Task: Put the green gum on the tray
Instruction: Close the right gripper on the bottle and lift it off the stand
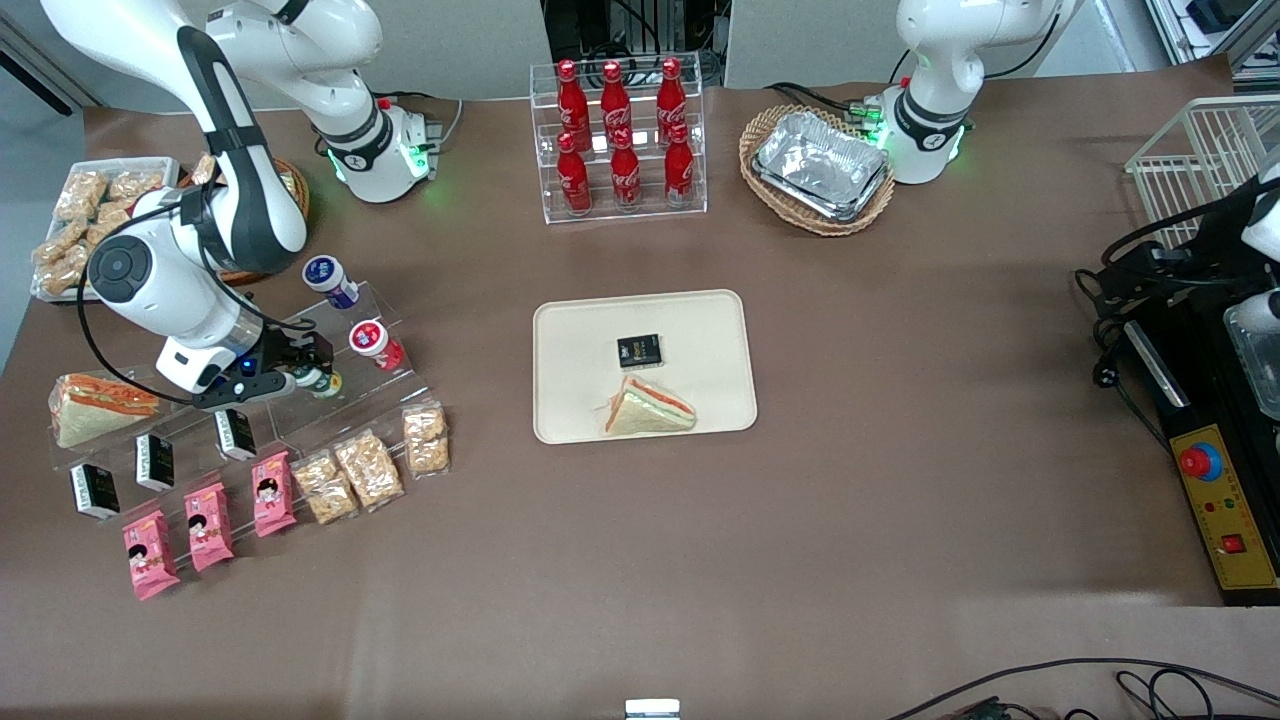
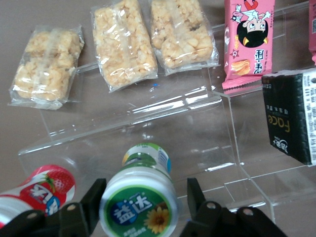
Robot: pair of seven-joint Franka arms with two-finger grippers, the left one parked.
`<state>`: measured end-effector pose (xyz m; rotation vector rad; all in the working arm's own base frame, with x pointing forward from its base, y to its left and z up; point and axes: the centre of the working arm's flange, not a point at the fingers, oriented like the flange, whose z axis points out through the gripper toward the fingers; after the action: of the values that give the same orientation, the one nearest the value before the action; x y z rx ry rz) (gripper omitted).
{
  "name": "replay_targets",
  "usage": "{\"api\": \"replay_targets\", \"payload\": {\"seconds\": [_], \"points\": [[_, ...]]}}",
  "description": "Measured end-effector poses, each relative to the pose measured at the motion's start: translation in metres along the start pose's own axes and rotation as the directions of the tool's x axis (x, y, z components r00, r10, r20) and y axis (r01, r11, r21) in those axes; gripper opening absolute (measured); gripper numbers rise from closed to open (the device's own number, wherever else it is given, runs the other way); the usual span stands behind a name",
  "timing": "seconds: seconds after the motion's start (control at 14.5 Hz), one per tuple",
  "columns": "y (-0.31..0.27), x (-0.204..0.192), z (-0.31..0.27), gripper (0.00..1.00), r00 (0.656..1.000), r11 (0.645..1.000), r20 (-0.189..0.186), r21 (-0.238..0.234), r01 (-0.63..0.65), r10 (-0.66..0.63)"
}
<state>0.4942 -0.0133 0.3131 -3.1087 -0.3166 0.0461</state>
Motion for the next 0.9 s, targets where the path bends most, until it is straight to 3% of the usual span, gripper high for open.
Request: {"api": "replay_targets", "payload": {"seconds": [0.14, 0.21, 0.62, 0.9], "points": [[0.0, 0.0, 0.0, 0.71, 1.0, 1.0, 0.0, 0.0, 0.001, -0.001], [0.0, 0.0, 0.0, 0.63, 1.0, 1.0, 0.0, 0.0, 0.001, -0.001], [-0.001, 0.0, -0.001, 0.59, 1.0, 1.0, -0.001, 0.0, 0.002, -0.002], [0.0, 0.007, -0.032, 0.59, 0.999, 1.0, -0.053, -0.008, 0.005, -0.005]]}}
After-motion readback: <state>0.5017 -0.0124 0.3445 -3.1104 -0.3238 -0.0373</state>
